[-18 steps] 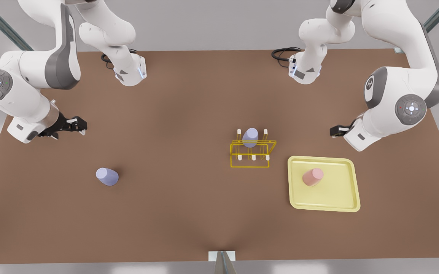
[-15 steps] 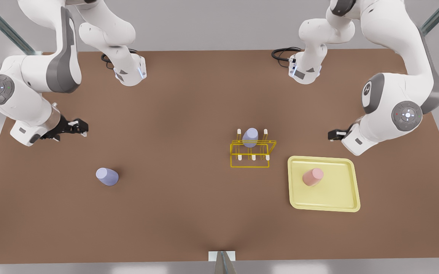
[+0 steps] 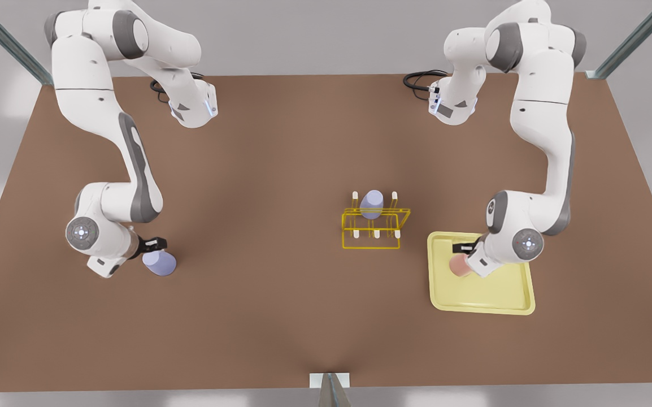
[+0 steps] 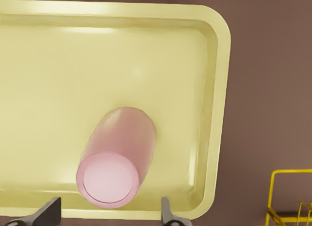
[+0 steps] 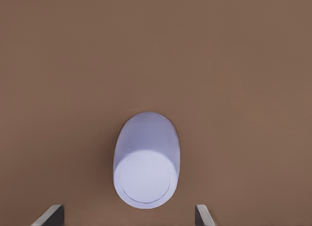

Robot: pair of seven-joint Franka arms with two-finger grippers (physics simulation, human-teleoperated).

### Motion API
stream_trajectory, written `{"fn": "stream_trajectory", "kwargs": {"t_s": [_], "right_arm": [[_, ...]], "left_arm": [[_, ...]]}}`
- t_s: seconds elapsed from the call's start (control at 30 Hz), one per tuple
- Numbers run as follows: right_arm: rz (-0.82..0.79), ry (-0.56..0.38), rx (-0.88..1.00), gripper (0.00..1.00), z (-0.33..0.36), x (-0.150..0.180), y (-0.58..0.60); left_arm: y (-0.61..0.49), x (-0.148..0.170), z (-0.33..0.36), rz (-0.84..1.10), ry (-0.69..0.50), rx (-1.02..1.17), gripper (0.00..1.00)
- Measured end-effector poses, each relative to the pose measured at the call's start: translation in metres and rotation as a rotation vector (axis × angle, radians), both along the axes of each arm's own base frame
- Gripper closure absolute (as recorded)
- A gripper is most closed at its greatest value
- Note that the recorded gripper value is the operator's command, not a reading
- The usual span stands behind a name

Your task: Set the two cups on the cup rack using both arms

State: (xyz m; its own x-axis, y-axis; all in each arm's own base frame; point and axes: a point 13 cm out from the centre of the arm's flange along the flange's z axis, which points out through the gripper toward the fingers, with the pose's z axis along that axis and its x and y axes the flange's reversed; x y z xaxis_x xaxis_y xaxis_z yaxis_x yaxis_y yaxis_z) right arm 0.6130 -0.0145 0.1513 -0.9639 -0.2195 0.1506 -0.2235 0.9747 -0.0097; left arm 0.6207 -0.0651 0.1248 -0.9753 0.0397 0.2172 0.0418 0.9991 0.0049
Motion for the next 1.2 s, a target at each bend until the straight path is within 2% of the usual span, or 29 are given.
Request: {"fn": "stream_trajectory", "kwargs": {"t_s": [0.07,0.23,0.27,0.3,0.67,0.93,1.0,1.2], "right_arm": [[-0.006,-0.017,0.007,0.00,-0.016,-0.005,0.001],[-0.018,-0.085,0.015,0.00,-0.023,0.007,0.001],[-0.020,-0.092,0.016,0.00,-0.025,0.009,0.001],[-0.022,-0.097,0.016,0.00,-0.027,0.010,0.001],[-0.071,-0.063,0.031,0.00,-0.072,-0.003,-0.008],[-0.090,-0.074,0.038,0.00,-0.084,-0.001,-0.007],[-0.093,-0.078,0.039,0.10,-0.084,0.000,-0.007],[-0.102,-0.086,0.046,0.19,-0.083,0.001,-0.007]], "left_arm": [[0.002,0.001,-0.015,0.004,-0.014,-0.004,0.00],[0.001,0.009,-0.039,0.004,-0.052,-0.012,0.00],[0.000,0.011,-0.042,0.003,-0.058,-0.013,0.13],[0.000,0.012,-0.045,0.002,-0.063,-0.014,0.14],[0.000,0.022,-0.052,0.002,-0.105,-0.018,0.14],[-0.006,0.030,-0.023,0.000,-0.110,-0.018,0.14],[-0.008,0.032,-0.010,0.000,-0.104,-0.017,0.14],[-0.042,0.043,0.033,-0.021,-0.095,-0.036,0.14]]}}
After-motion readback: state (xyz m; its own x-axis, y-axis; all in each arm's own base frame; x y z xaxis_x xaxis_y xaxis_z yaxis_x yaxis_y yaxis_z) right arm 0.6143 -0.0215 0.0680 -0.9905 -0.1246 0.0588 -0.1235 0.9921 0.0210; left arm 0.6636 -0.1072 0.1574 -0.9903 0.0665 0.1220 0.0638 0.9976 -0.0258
